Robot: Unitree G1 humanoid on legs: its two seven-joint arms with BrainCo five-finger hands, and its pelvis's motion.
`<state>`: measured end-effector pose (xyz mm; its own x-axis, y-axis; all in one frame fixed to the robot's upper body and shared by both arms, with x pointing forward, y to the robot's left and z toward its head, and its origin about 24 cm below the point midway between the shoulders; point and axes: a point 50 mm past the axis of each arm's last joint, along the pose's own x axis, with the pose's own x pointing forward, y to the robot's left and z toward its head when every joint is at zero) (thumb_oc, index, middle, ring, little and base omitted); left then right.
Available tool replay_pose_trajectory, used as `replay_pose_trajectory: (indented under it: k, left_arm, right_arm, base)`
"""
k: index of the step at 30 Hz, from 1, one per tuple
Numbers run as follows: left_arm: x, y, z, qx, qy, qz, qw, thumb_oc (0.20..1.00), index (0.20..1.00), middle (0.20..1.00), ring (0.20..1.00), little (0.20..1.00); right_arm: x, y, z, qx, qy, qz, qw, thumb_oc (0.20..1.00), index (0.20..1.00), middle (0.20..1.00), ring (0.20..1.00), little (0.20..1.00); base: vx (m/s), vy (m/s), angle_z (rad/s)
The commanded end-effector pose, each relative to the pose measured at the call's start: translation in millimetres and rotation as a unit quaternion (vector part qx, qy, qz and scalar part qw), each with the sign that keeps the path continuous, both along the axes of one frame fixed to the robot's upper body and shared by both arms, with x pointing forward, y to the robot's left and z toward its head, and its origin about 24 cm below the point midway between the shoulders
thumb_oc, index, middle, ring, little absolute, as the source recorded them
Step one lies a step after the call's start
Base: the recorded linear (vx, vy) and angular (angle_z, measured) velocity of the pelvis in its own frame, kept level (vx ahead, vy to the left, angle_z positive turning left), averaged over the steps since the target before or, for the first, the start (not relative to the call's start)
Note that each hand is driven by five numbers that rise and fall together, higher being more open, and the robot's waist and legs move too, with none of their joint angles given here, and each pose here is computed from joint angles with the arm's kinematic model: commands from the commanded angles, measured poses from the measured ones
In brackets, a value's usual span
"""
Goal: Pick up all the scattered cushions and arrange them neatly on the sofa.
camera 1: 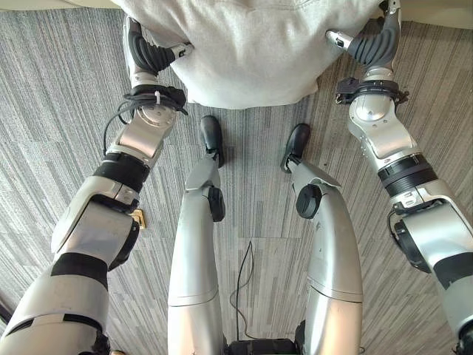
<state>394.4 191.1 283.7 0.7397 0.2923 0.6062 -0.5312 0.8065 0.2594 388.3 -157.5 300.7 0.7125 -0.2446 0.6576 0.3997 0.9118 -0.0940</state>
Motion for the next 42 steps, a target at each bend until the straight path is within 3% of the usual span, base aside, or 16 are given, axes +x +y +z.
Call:
replay_pose_trajectory:
  k: [1,2,5,13,21,30,42]
  left_arm:
    - [-6,-61,-31,-0.021,-0.014,-0.121,0.992,0.445,0.445,0.445,0.445,0.445]
    - [-7,-69,-32,-0.049,-0.014,-0.147,0.988,0.200,0.200,0.200,0.200,0.200]
    - [-10,-91,-31,-0.141,-0.015,-0.218,0.966,0.200,0.200,0.200,0.200,0.200]
    - [-28,-132,-31,-0.252,-0.026,-0.337,0.907,0.200,0.200,0.200,0.200,0.200]
    - [-39,-139,-41,-0.284,-0.025,-0.376,0.882,0.200,0.200,0.200,0.200,0.200]
    - [-57,-113,-72,-0.218,-0.018,-0.360,0.907,0.200,0.200,0.200,0.200,0.200]
    - [-108,-46,-186,-0.252,0.117,-0.267,0.923,0.200,0.200,0.200,0.200,0.200]
  right_arm:
    - [-5,43,-43,0.031,0.020,0.121,0.992,0.464,0.464,0.464,0.464,0.464]
    - [-5,48,-42,0.043,0.019,0.136,0.990,0.200,0.200,0.200,0.200,0.200]
    - [-7,60,-38,0.086,0.014,0.185,0.979,0.200,0.200,0.200,0.200,0.200]
    - [-17,76,-40,0.167,-0.009,0.267,0.949,0.200,0.200,0.200,0.200,0.200]
    - [-29,77,-53,0.213,-0.020,0.310,0.926,0.200,0.200,0.200,0.200,0.200]
    - [-52,71,-102,0.196,0.026,0.337,0.921,0.200,0.200,0.200,0.200,0.200]
    - [-98,21,-203,0.124,0.186,0.258,0.940,0.200,0.200,0.200,0.200,0.200]
  base:
    - [0.00,0.000,0.00]
    - [0.00,0.000,0.00]
    - [0.00,0.000,0.00]
    - [0.00,0.002,0.00]
    - [-0.06,0.013,0.00]
    - [-0.05,0.022,-0.04]
    - [0.12,0.020,-0.04]
